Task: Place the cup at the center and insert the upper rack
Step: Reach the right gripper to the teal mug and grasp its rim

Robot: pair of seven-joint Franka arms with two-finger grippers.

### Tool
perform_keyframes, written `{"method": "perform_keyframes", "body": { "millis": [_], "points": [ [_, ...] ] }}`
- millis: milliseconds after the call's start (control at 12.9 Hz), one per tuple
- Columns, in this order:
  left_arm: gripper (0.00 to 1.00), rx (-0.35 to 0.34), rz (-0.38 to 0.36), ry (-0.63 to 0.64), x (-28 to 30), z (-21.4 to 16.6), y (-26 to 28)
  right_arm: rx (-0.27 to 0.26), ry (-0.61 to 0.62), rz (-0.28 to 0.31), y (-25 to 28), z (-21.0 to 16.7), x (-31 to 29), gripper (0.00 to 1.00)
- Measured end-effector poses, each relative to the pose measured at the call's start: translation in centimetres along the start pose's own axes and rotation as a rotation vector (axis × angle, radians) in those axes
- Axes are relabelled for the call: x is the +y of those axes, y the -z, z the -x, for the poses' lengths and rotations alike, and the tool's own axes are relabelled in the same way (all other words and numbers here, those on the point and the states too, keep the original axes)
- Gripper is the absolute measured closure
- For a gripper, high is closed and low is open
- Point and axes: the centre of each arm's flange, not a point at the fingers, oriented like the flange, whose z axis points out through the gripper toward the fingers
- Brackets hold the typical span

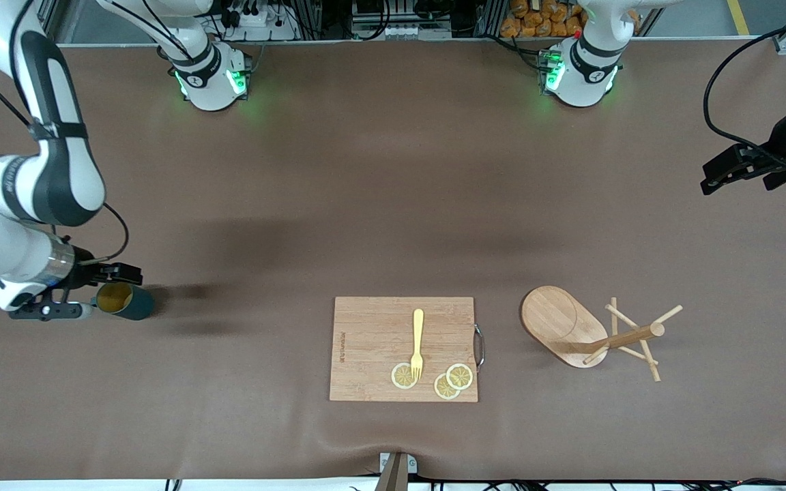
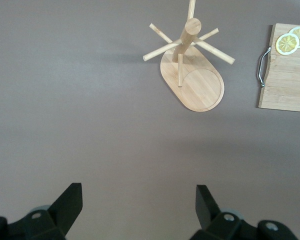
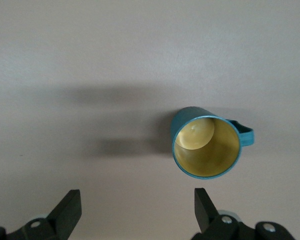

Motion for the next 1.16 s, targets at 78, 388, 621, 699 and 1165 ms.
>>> {"method": "perform_keyframes", "body": {
  "millis": [78, 388, 621, 699, 1165],
  "points": [
    [0.00, -0.002, 0.000, 0.001, 0.0, -0.1, -0.1, -0.006, -0.006, 0.000, -1.1, 0.0, 0.4, 0.00],
    [0.00, -0.004, 0.000, -0.003, 0.2, -0.1, -0.2, -0.002, -0.016, 0.003, -4.5, -0.6, 1.1, 0.00],
    [0.00, -0.010, 0.000, -0.004, 0.2, -0.2, -0.5, 0.009, -0.014, 0.006, -7.1, -1.2, 1.4, 0.00],
    [0.00, -0.013, 0.000, -0.004, 0.2, -0.3, -0.7, 0.007, -0.015, 0.006, -7.8, -1.3, 1.7, 0.00],
    [0.00, -0.017, -0.001, -0.004, 0.2, -0.4, -0.9, 0.029, 0.047, 0.010, -9.8, -1.6, 4.3, 0.04]
  ]
}}
